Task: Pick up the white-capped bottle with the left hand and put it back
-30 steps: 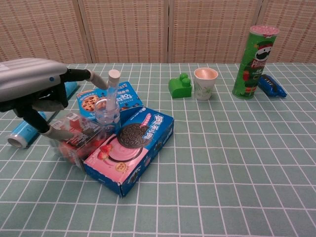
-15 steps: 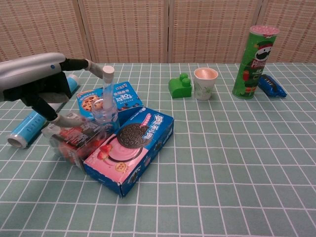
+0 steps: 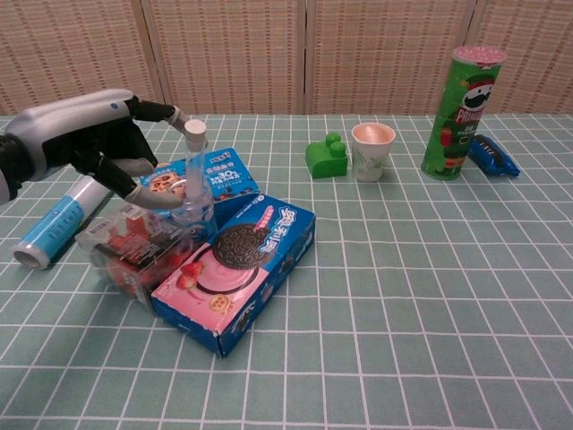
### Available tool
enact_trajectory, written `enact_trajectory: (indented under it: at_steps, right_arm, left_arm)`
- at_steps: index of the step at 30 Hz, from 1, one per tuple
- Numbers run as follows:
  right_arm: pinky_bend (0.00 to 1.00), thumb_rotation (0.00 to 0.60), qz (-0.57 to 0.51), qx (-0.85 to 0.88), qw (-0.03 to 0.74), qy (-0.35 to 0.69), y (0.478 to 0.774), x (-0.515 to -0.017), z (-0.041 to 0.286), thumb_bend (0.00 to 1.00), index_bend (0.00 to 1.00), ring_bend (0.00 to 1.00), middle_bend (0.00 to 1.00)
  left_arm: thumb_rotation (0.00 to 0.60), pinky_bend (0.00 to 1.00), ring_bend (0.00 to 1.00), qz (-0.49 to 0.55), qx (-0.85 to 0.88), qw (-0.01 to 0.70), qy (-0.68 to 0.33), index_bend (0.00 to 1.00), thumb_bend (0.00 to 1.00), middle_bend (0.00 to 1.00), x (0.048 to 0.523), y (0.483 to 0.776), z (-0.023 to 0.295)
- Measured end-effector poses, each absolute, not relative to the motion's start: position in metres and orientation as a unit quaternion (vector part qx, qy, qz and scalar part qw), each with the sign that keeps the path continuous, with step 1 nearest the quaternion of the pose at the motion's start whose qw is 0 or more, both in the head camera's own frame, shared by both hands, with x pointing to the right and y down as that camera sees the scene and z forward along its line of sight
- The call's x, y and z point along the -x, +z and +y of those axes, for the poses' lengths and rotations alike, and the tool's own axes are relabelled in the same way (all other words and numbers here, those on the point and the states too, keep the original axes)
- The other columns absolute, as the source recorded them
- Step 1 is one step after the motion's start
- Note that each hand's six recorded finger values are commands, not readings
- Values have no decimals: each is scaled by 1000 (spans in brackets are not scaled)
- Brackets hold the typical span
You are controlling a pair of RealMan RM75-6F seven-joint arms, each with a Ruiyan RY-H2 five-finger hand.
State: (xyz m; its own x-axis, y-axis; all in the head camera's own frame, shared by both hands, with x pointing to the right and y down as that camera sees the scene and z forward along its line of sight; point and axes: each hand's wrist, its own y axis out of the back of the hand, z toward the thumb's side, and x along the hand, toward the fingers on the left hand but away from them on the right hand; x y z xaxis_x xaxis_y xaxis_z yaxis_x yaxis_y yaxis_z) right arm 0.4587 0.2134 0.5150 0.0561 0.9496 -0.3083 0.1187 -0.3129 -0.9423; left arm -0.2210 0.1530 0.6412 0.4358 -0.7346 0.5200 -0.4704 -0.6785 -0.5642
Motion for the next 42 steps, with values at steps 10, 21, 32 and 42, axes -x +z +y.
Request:
enact_trajectory:
  at_steps: [10,21,32,42]
  right_arm:
    - [585,600,-436,613,390,531,515,-459,213,99,437,345,372]
    - [585,600,-437,613,388,532,516,-461,211,98,437,345,372]
    - [585,600,-439,613,387,531,515,-462,212,99,437,345,372]
    - [585,600,-441,614,386,529,514,-462,211,98,437,345,372]
  left_arm:
    - [600,1000,935,385,826,129,-391,489,194,1000,212,653,147]
    - [600,1000,946,422,816,103,-382,591,194,1000,202,663,143]
    - [600,1000,950,434,811,100,-381,666,194,1000,193,666,139]
    - [600,1000,950,434,810,106,-381,695,223,1000,190,668,139]
